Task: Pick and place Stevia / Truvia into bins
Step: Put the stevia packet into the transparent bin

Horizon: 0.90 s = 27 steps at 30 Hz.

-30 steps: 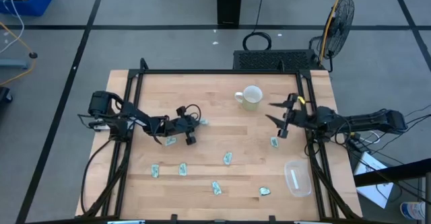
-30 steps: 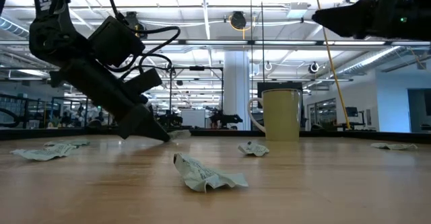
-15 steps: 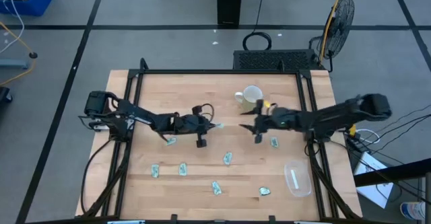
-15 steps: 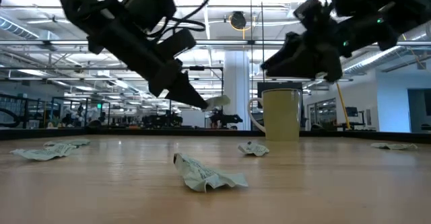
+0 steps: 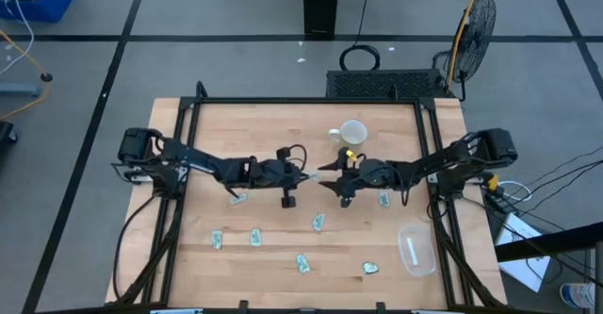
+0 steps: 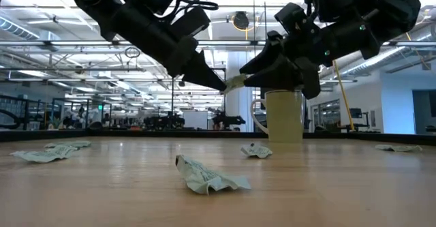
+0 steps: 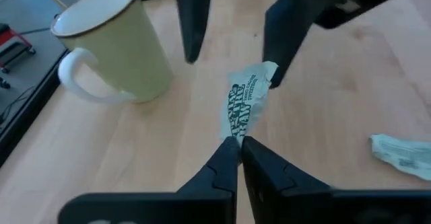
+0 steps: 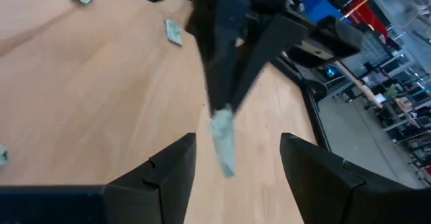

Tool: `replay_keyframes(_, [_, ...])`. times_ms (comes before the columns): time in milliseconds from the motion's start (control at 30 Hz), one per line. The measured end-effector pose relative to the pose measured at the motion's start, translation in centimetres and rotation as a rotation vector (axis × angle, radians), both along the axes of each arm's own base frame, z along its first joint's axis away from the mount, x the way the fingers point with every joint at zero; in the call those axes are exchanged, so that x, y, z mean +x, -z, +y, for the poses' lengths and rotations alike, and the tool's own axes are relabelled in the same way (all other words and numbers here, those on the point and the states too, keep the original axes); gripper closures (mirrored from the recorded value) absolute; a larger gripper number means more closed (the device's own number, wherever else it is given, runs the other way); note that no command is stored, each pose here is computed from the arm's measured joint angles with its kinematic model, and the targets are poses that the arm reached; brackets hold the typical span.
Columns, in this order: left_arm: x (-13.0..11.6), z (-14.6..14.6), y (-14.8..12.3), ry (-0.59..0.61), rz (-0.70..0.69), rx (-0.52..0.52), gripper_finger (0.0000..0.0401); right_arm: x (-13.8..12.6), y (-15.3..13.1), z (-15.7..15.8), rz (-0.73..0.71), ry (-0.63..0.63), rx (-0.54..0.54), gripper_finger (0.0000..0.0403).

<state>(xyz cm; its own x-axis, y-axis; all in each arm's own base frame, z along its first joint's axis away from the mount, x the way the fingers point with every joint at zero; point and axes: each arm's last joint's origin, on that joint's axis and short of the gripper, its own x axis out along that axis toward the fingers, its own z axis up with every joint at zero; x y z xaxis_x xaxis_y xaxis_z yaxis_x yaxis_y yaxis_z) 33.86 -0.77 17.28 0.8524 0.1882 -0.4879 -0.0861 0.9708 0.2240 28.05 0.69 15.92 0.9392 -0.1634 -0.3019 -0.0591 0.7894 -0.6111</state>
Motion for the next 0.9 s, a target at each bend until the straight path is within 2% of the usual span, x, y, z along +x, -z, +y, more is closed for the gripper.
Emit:
replay_keyframes(200, [0.3, -0.2, -0.4, 0.062, -0.052, -0.042, 0.0393, 0.1, -0.2, 0.0, -0.024, -0.005, 0.018, 0.0228])
replay_keyframes(300, [0.3, -0.2, -0.5, 0.065, -0.065, -0.042, 0.0375, 0.2, -0.6, 0.2, -0.069, -0.065, 0.065, 0.0247])
replay_keyframes(467, [0.4, -0.2, -0.7, 0.071, -0.082, -0.046, 0.0359, 0.2, -0.7, 0.2, -0.087, -0.060, 0.081, 0.0278])
replay_keyframes(733, [0.5, -0.3, -1.0, 0.088, -0.114, -0.054, 0.0384, 0.1, -0.4, 0.2, -0.048, -0.064, 0.064, 0.0340])
replay_keyframes(900, [0.6, -0.5, -1.2, 0.100, -0.131, -0.055, 0.0390, 0.1, -0.3, 0.2, -0.036, -0.065, 0.060, 0.0366])
